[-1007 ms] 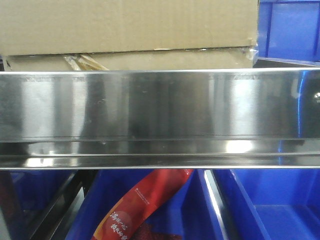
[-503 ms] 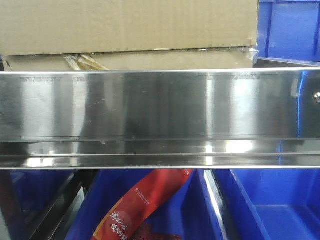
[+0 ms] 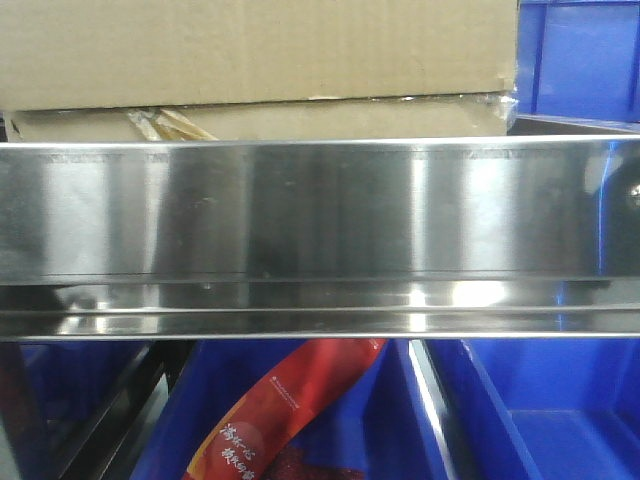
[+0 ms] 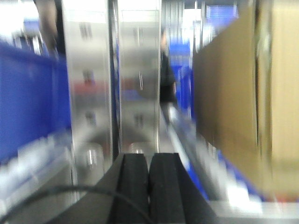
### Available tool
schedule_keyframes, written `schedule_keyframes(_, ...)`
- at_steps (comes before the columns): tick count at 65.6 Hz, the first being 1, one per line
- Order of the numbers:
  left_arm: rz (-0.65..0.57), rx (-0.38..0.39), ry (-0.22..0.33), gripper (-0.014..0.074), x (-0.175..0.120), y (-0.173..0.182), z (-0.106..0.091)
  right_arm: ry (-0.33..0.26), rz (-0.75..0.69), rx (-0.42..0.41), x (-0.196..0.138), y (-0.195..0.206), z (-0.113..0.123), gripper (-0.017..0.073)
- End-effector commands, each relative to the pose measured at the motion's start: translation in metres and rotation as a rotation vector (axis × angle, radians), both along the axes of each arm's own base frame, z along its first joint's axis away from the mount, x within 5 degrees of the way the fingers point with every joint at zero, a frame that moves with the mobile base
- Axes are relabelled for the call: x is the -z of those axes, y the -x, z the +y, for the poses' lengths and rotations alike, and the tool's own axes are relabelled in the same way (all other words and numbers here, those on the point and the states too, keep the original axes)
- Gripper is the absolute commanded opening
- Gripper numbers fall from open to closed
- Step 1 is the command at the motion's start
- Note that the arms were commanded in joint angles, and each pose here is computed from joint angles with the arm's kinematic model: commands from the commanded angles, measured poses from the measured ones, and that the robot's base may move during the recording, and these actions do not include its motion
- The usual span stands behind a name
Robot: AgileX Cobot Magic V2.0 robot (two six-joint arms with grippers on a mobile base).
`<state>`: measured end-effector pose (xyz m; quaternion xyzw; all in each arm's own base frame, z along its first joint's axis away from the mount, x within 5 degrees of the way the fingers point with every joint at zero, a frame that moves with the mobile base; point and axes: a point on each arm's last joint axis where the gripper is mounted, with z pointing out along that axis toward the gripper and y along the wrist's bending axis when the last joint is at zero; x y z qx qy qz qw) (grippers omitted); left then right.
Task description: Grab carton from right shelf to conveyor
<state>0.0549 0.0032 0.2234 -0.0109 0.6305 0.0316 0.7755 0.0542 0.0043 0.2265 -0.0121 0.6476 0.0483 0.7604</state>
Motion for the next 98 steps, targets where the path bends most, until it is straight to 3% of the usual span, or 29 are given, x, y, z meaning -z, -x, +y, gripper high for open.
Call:
schedule_keyframes(1, -0.089, -0.001, -0.003, -0.0017, -0.019, 0.005, 0.0, 0.0, -0.054, -0.004, -0.025, 0.006, 0.0, -0.0067)
schedule_keyframes(11, -0.084, -0.017, -0.067, -0.0006, -0.072, 0.02, -0.001, 0.001, -0.079, -0.014, -0.066, 0.021, -0.001, -0.0064)
schedule_keyframes(18, -0.033, -0.047, -0.118, 0.0097, -0.112, 0.027, 0.0, 0.0, -0.099, -0.016, -0.095, 0.024, -0.001, 0.0001)
schedule_keyframes(29, -0.005, -0.056, -0.12, 0.0365, -0.158, 0.022, 0.001, -0.001, -0.112, -0.016, -0.135, 0.016, 0.0, 0.0368)
schedule_keyframes(37, 0.02, -0.053, -0.116, 0.0454, -0.176, 0.006, 0.002, 0.003, -0.057, -0.017, -0.145, -0.002, 0.002, 0.058)
schedule_keyframes(45, 0.089, 0.002, -0.096, 0.0465, -0.185, -0.009, 0.0, 0.018, -0.066, -0.009, -0.154, -0.018, 0.003, 0.0568)
schedule_keyframes(54, 0.145, 0.142, -0.096, 0.0465, -0.197, -0.022, -0.01, -0.005, -0.037, -0.04, -0.169, -0.028, 0.006, 0.0568)
schedule_keyframes(67, 0.241, 0.377, -0.155, 0.0465, -0.217, -0.054, -0.041, 0.006, 0.039, -0.185, -0.193, -0.058, 0.026, 0.0568)
schedule_keyframes(75, 0.29, 0.471, -0.177, 0.0465, -0.225, -0.081, -0.067, 0.022, 0.099, -0.29, -0.206, -0.08, 0.047, 0.0568)
schedule_keyframes(81, 0.337, 0.487, -0.155, 0.0465, -0.232, -0.108, -0.082, 0.043, 0.171, -0.342, -0.22, -0.098, 0.062, 0.0568)
schedule_keyframes(90, 0.41, 0.457, -0.059, 0.0465, -0.253, -0.143, -0.093, 0.087, 0.325, -0.36, -0.239, -0.132, 0.08, 0.0568)
schedule_keyframes(98, 0.538, 0.369, -0.006, 0.0465, -0.268, -0.175, -0.095, 0.115, 0.412, -0.372, -0.267, -0.157, 0.092, 0.0568)
